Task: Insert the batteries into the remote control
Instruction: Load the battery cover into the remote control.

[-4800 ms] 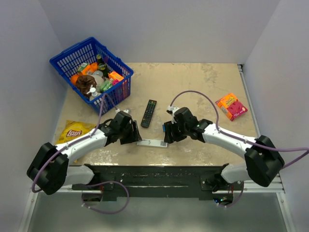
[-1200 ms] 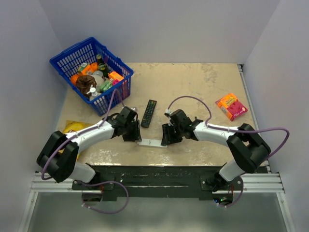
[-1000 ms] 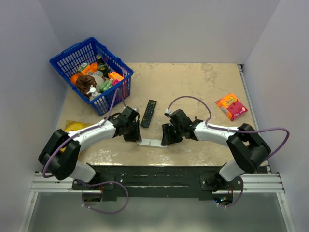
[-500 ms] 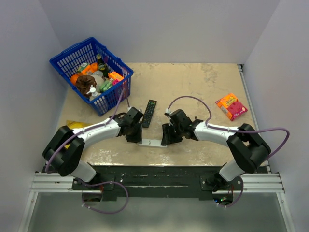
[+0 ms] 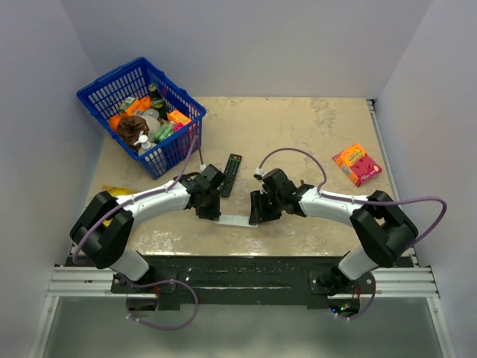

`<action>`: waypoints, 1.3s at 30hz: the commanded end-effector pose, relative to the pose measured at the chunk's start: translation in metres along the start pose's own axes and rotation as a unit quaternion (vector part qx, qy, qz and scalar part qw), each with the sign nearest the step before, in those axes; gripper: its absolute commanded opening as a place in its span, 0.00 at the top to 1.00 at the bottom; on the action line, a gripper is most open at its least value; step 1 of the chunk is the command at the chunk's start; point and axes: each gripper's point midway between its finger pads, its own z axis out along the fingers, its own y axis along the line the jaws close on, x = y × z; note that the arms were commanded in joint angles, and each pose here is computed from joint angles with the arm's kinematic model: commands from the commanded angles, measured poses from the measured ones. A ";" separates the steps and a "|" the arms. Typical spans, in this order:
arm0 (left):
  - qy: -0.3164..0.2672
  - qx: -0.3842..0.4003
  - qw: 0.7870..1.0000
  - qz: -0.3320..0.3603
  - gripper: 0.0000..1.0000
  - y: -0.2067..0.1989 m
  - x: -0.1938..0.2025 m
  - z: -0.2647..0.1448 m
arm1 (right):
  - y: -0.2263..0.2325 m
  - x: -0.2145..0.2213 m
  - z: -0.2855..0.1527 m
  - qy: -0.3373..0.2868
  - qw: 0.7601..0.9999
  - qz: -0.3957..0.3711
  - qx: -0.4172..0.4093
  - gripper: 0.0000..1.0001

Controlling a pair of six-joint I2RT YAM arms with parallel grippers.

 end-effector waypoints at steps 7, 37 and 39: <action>0.006 0.017 1.000 0.004 0.73 -0.032 -0.001 0.002 | 0.019 -0.009 -0.002 -0.003 0.999 -0.019 -0.035 0.61; -0.284 -0.006 0.949 -0.138 0.16 0.038 -0.105 -0.132 | 0.055 -0.060 -0.053 -0.040 0.952 -0.302 -0.010 0.25; -0.324 0.002 0.934 -0.148 0.10 0.042 -0.111 -0.153 | 0.058 -0.044 -0.041 -0.003 0.933 -0.359 0.000 0.23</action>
